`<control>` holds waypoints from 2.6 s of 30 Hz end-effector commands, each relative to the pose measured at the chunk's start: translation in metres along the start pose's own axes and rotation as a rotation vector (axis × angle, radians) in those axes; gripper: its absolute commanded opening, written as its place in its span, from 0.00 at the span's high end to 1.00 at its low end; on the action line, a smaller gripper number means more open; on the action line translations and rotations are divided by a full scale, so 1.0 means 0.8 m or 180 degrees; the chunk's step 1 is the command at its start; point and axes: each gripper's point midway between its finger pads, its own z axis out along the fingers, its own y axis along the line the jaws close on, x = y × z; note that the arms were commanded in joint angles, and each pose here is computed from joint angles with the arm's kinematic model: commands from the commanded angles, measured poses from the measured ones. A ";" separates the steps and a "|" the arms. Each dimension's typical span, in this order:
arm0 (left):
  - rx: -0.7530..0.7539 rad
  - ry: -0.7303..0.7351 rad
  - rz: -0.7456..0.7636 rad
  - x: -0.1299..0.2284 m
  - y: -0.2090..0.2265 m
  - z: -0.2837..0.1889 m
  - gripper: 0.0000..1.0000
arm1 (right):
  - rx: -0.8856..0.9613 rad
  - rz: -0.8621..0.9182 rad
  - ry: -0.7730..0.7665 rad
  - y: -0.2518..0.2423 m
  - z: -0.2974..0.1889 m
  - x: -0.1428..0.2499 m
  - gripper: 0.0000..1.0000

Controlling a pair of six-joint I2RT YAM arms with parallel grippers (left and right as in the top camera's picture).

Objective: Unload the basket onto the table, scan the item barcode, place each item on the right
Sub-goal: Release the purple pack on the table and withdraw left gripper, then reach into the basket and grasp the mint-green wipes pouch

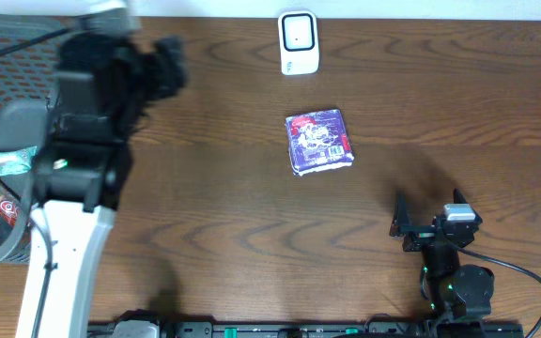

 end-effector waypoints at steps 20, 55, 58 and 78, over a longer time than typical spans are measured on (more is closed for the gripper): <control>-0.3205 0.0277 -0.0802 0.026 0.401 -0.106 0.02 | -0.0025 0.0031 0.0003 0.002 0.000 0.001 0.01; -0.2988 0.0992 -0.1685 0.200 0.533 0.079 0.02 | -0.0025 0.0031 0.0003 0.002 0.000 0.001 0.01; -0.2996 0.1026 -0.1692 0.212 0.540 0.086 0.01 | -0.0025 0.0031 0.0004 0.002 0.000 0.002 0.01; -0.3023 0.1138 -0.1712 0.219 0.535 0.079 0.93 | -0.0025 0.0031 0.0003 0.002 0.000 0.001 0.01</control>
